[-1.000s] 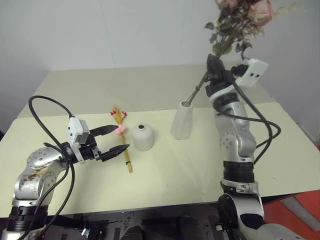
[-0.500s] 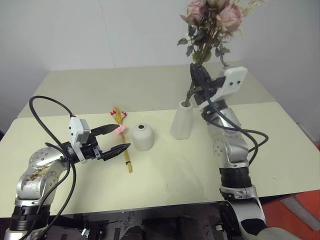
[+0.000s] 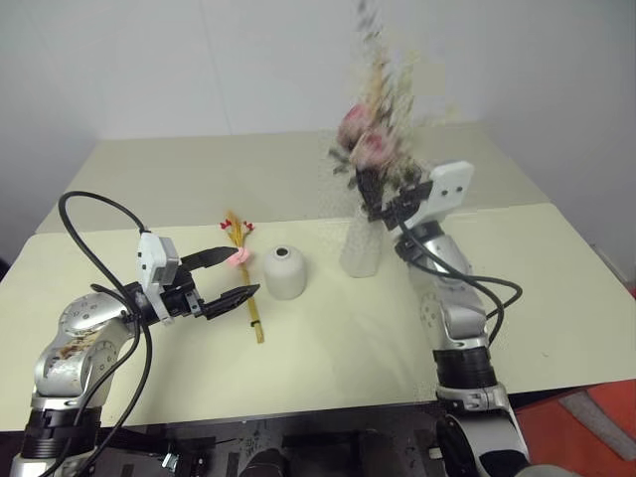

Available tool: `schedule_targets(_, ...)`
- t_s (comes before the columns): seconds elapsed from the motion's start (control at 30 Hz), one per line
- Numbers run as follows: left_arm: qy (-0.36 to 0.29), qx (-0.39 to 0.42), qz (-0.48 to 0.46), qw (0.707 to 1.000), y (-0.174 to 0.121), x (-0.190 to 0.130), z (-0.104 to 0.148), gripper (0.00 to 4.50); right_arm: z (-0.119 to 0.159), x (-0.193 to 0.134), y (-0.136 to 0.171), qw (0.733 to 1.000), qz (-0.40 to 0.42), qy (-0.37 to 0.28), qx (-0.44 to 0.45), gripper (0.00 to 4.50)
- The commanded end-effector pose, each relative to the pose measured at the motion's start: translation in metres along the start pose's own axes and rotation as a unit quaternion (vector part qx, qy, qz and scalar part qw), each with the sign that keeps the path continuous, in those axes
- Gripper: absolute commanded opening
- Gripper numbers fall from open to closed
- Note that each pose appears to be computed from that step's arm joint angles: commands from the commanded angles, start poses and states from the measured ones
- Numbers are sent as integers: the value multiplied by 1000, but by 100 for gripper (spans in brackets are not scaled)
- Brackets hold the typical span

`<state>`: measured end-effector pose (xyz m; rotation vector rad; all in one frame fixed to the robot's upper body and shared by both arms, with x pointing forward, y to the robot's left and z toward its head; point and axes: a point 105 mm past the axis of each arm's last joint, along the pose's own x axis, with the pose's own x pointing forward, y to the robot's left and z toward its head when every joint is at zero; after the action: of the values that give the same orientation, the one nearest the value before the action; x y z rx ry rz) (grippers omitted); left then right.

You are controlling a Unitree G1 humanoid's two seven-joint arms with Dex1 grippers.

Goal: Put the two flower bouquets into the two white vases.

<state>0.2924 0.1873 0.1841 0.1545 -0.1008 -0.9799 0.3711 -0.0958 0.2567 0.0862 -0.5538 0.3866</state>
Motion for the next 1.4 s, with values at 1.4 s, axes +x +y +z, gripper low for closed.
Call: schedule_targets(1.4,281,-310,353,837,43,74,-42,450,73,-137,-1,899,295,315,-77,447)
